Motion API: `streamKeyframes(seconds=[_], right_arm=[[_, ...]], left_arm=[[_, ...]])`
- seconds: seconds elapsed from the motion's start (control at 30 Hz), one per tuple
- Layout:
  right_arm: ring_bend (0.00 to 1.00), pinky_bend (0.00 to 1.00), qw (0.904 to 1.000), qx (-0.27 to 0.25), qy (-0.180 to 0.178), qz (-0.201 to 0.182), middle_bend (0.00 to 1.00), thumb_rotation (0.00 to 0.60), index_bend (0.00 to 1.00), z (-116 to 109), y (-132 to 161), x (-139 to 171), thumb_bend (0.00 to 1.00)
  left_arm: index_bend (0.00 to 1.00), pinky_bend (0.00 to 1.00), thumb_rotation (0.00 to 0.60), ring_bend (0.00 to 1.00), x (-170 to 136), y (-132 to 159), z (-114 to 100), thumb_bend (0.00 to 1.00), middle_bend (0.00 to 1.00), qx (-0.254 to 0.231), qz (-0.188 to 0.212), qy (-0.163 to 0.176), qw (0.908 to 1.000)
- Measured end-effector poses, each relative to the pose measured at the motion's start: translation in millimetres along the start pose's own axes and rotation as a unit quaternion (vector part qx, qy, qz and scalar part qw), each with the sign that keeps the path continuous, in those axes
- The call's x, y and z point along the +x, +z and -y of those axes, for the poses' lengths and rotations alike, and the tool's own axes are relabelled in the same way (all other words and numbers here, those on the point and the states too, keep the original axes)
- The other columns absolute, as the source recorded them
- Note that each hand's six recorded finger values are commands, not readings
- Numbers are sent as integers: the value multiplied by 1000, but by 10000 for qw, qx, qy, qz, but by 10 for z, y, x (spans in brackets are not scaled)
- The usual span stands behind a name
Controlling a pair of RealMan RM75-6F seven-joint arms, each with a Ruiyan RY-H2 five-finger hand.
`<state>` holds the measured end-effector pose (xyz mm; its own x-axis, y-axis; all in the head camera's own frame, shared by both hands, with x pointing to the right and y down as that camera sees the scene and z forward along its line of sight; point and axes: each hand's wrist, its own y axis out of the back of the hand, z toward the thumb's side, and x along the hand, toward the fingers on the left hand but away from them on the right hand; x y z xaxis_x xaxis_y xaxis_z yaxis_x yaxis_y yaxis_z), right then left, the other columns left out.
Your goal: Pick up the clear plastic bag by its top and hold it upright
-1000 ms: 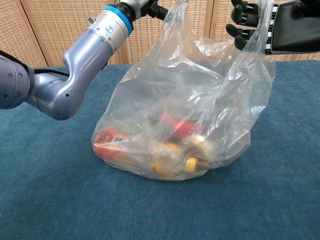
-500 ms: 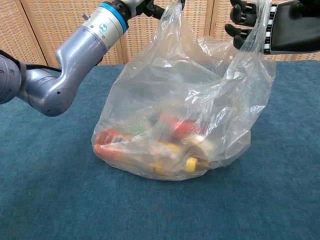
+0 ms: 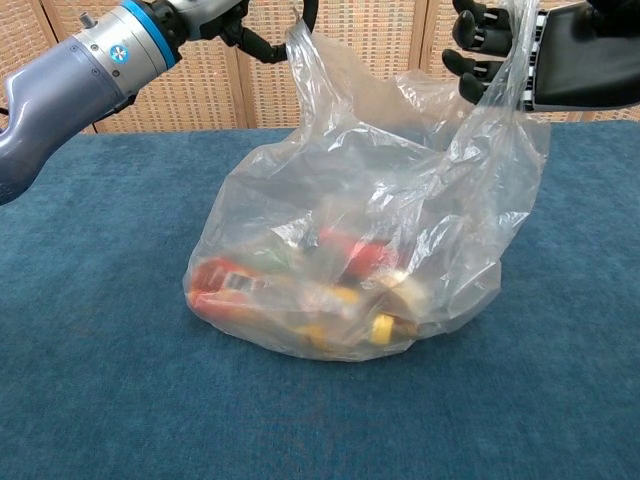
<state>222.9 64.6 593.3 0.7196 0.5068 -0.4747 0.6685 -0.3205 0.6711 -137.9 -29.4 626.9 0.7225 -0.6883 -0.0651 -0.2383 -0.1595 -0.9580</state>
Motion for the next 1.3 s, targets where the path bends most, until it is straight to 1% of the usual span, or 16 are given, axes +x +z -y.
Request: streamKeyframes(seconds=[0.13, 0.23, 0.37, 0.47, 0.57, 0.7, 0.9, 1.03, 1.1, 1.13, 1.2, 1.27, 1.3], right_arm=[[389, 440, 10000, -5, -8, 16, 513, 600, 394, -12, -21, -12, 192], [389, 439, 10000, -40, -7, -5, 513, 600, 394, -15, -24, -21, 190], [389, 440, 10000, -43, -8, 17, 513, 600, 394, -30, -45, -11, 189], [389, 440, 10000, -55, -32, 3, 513, 600, 394, -59, -41, -8, 192], [389, 440, 10000, -64, -24, 0, 513, 600, 394, -68, -42, -5, 190], [389, 439, 10000, -71, 0, 4, 513, 600, 395, -64, -52, 1, 193], [389, 439, 10000, -86, 16, 6, 513, 600, 395, -62, -65, -5, 191], [389, 439, 10000, -88, 35, -10, 513, 600, 395, -49, -53, -17, 191], [389, 440, 10000, -80, 39, -15, 513, 600, 395, -45, -46, -18, 191], [389, 440, 10000, -77, 38, -15, 513, 600, 395, -44, -44, -17, 190], [389, 440, 10000, -68, 29, -13, 513, 600, 396, -47, -42, -14, 192], [390, 439, 10000, -70, 11, -13, 513, 600, 396, -56, -42, -12, 191], [390, 439, 10000, -75, 3, -13, 514, 600, 397, -60, -44, -10, 192]], left_arm=[[751, 63, 600, 0, -54, 10, -12, 521, 0, 87, 17, -163, 9998], [747, 63, 600, 0, -19, 46, 23, 521, 0, 141, -78, -277, 9995], [747, 63, 600, 0, 104, 166, 63, 520, 0, 29, -152, -197, 9997], [747, 63, 600, 0, 215, 285, 118, 520, 1, -128, -227, -51, 9996], [748, 63, 600, 0, 337, 343, 113, 519, 0, -249, -328, 157, 9990], [748, 63, 600, 0, 479, 376, 45, 521, 1, -374, -456, 489, 9971], [756, 64, 600, 0, 599, 360, -95, 518, 0, -503, -630, 941, 9923], [687, 64, 600, 0, 666, 358, -158, 507, 0, -646, -707, 1126, 9890], [658, 63, 600, 0, 678, 368, -182, 502, 0, -802, -739, 1236, 9863], [627, 62, 600, 0, 679, 369, -193, 502, 0, -876, -755, 1289, 9849], [544, 58, 600, 0, 674, 364, -221, 500, 0, -1055, -796, 1416, 9811], [404, 55, 600, 0, 663, 353, -254, 491, 0, -1180, -830, 1541, 9775], [352, 54, 600, 0, 652, 339, -278, 486, 0, -1232, -857, 1626, 9752]])
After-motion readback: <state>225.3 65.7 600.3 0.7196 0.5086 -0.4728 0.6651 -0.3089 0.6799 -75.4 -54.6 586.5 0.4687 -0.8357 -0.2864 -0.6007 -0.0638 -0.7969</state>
